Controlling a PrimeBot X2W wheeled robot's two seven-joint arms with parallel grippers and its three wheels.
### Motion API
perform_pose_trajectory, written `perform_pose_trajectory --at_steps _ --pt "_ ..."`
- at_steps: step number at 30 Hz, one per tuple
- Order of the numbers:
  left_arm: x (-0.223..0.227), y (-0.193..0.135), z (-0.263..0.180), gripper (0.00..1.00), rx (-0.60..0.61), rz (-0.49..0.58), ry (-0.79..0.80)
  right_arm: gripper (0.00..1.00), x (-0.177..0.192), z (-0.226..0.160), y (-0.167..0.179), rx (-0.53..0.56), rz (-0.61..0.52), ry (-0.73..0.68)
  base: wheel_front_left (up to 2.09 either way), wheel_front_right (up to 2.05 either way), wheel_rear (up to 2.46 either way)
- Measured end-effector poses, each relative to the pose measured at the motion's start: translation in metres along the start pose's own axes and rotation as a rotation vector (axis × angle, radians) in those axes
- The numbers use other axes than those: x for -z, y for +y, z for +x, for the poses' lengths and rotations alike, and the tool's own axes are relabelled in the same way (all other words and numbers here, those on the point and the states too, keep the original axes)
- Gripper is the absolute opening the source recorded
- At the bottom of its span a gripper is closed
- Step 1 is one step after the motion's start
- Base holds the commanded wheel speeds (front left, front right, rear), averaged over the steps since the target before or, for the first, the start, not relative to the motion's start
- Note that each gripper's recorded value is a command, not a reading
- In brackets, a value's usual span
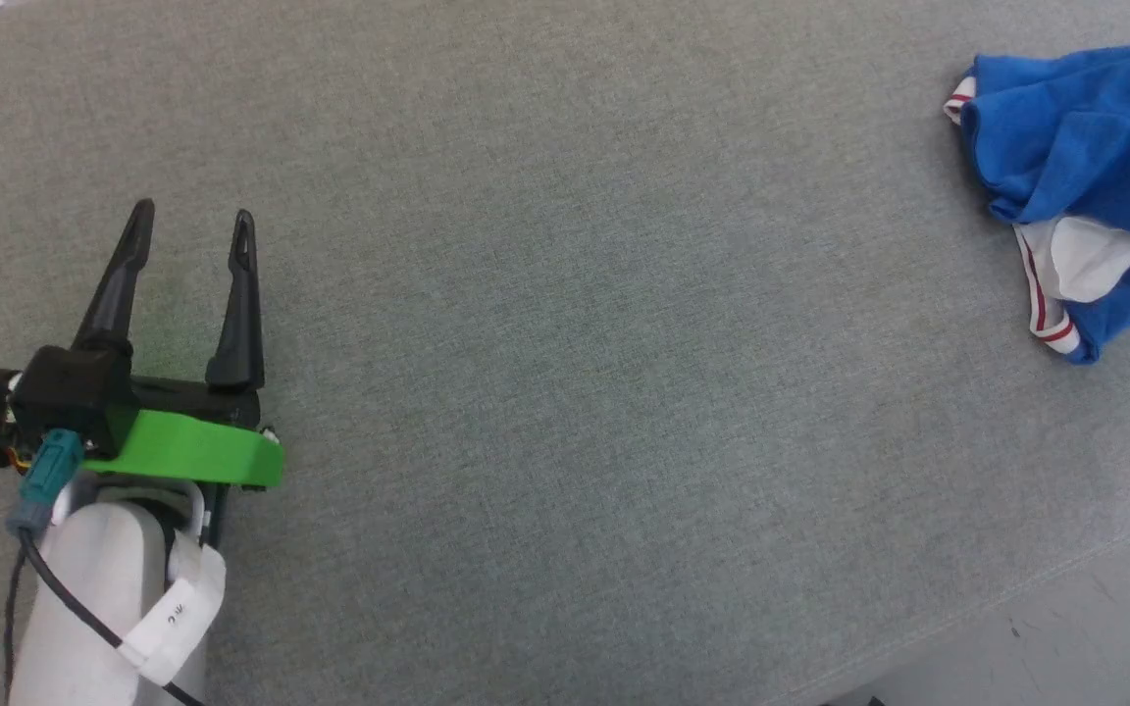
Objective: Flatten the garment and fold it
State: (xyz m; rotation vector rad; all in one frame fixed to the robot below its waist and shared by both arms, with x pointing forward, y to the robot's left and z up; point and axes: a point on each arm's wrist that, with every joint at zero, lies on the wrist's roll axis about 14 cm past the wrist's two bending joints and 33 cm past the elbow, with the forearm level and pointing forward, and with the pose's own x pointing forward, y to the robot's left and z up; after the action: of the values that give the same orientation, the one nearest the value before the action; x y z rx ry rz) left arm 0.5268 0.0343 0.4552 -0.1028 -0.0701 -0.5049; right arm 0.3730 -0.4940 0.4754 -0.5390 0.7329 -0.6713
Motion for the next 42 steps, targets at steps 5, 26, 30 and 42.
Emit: perform_pose_trajectory --at_steps 5,26,30,42 --pt "-0.003 -0.009 -0.009 1.0 -0.006 -0.036 0.006 1.0 -0.012 -0.006 -0.013 0.023 0.04 -0.077 0.0 0.0 0.0" --pt "-0.062 0.004 -0.115 1.0 -0.236 -0.087 -0.029 1.0 -0.105 -0.141 0.045 -0.325 0.538 -0.782 0.0 0.0 0.0" --pt "-0.075 0.014 -0.134 1.0 -0.286 -0.074 -0.058 1.0 -0.116 -0.178 0.075 -0.437 0.561 -0.874 0.0 0.0 0.0" --pt "-0.097 0.032 -0.189 1.0 -0.404 -0.05 -0.113 1.0 -0.099 -0.248 0.151 -0.667 0.518 -0.928 0.0 0.0 0.0"
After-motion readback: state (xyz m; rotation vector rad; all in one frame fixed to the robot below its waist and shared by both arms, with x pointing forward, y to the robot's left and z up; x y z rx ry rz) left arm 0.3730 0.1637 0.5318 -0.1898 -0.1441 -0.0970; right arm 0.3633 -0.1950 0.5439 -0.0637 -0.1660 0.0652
